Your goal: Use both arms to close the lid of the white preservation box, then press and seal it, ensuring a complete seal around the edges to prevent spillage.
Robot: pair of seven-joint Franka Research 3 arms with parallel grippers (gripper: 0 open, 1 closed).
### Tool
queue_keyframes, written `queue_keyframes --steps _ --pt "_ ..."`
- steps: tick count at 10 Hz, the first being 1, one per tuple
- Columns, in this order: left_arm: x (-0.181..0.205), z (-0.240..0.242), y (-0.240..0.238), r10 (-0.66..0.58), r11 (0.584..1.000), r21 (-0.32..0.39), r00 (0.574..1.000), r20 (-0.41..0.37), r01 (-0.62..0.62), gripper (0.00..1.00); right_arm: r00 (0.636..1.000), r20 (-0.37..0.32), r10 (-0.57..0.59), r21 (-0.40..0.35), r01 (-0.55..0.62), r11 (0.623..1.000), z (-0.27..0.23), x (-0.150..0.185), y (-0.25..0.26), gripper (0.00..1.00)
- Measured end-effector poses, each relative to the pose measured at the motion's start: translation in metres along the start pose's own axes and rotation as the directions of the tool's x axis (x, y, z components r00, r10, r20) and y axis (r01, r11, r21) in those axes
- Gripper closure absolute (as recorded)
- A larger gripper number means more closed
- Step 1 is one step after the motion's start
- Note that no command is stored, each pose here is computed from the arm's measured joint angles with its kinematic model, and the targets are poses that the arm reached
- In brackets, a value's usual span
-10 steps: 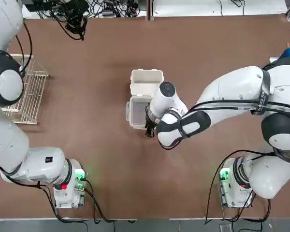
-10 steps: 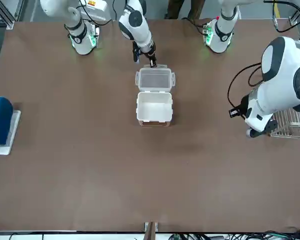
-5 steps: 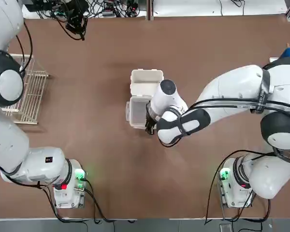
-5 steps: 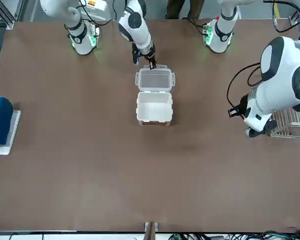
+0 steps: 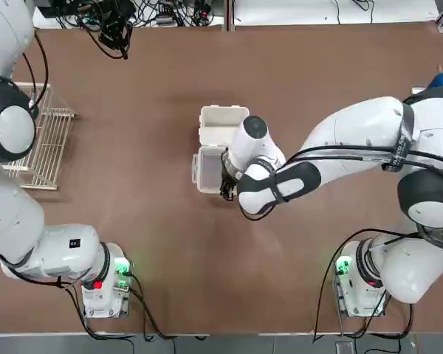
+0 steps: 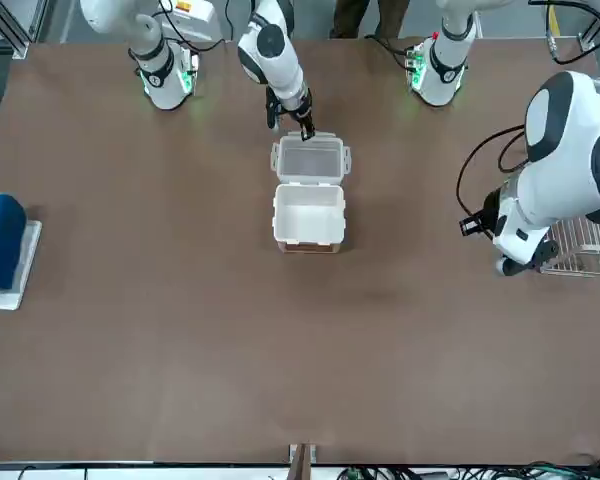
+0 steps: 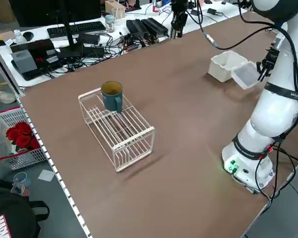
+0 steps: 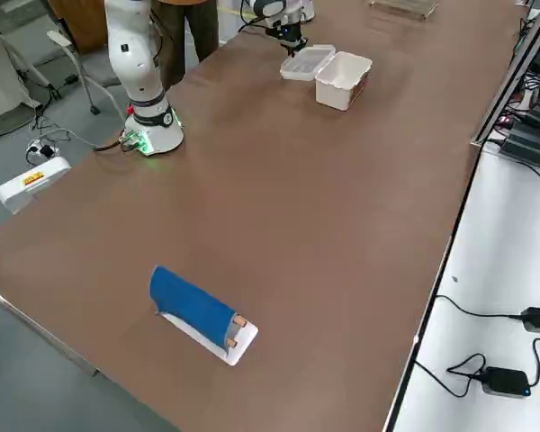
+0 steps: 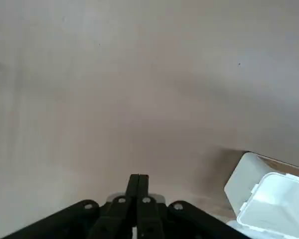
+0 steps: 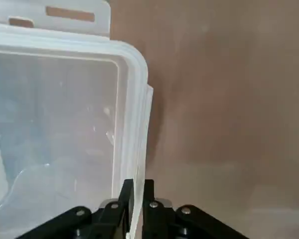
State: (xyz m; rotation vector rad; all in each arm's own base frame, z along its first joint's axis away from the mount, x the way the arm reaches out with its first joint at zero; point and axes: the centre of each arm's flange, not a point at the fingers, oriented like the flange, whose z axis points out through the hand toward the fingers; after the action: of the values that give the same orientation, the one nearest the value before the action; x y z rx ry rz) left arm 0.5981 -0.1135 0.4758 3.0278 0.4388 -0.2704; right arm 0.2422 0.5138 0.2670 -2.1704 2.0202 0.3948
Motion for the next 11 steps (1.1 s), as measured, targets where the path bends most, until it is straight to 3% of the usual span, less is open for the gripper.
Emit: queue_keyframes --steps 4,11 --pt "0.002 -0.008 -0.001 -0.002 1.0 -0.009 1.0 -0.014 0.002 0.98 1.0 -0.011 0.018 -0.018 -0.018 1.0 -0.01 -0.009 -0.007 0.94" --pt "0.003 -0.012 -0.003 -0.006 1.0 -0.013 1.0 -0.022 0.006 0.99 0.997 -0.061 0.046 -0.072 -0.05 0.996 -0.041 -0.025 -0.025 0.95"
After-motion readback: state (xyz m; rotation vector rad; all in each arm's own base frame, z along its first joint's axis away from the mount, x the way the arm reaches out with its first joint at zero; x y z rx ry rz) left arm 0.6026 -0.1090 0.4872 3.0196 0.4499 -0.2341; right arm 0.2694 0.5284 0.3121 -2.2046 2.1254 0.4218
